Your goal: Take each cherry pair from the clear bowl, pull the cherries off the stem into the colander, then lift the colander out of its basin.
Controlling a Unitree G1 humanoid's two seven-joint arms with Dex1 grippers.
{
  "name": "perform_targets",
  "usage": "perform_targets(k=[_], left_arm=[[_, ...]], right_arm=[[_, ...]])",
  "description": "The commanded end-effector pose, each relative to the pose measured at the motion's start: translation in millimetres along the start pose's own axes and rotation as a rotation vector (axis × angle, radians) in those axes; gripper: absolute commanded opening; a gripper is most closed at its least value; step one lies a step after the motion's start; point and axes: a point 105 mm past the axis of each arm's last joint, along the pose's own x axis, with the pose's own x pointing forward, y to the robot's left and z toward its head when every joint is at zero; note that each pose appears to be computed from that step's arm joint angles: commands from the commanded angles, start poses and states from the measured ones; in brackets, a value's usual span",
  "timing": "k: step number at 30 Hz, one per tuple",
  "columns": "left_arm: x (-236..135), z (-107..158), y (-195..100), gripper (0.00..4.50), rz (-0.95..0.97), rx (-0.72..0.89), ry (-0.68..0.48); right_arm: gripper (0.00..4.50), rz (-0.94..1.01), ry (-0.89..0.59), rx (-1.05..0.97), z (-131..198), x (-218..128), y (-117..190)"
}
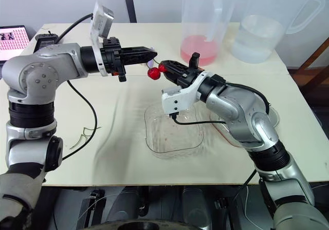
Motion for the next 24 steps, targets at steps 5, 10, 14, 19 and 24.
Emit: perform_targets(k=[5, 10, 14, 19, 24], left_arm=[[-6, 16, 4, 0.00, 0.010, 0.075, -0.029], [-11, 20, -11, 0.00, -0.111, 0.118, -0.040], [-16, 19, -27, 0.00, -0.222, 0.139, -0.042], [-16, 9, -41, 0.00, -0.312, 0.112, -0.040], [-15, 10, -43, 0.00, -0.305, 0.114, -0.046]], right_arm=[[4.46, -0.077, 0.026, 0.304, -11, -18, -20], [4.46, -0.059, -0.076, 1.067, -24, -39, -34], [4.46, 0.167, -0.196, 1.318, -17, -61, -43], [4.46, 0.347, -0.189, 1.374, -9, -63, -38], [4.46, 0.440, -0.239, 1.418, 8, -53, -32]])
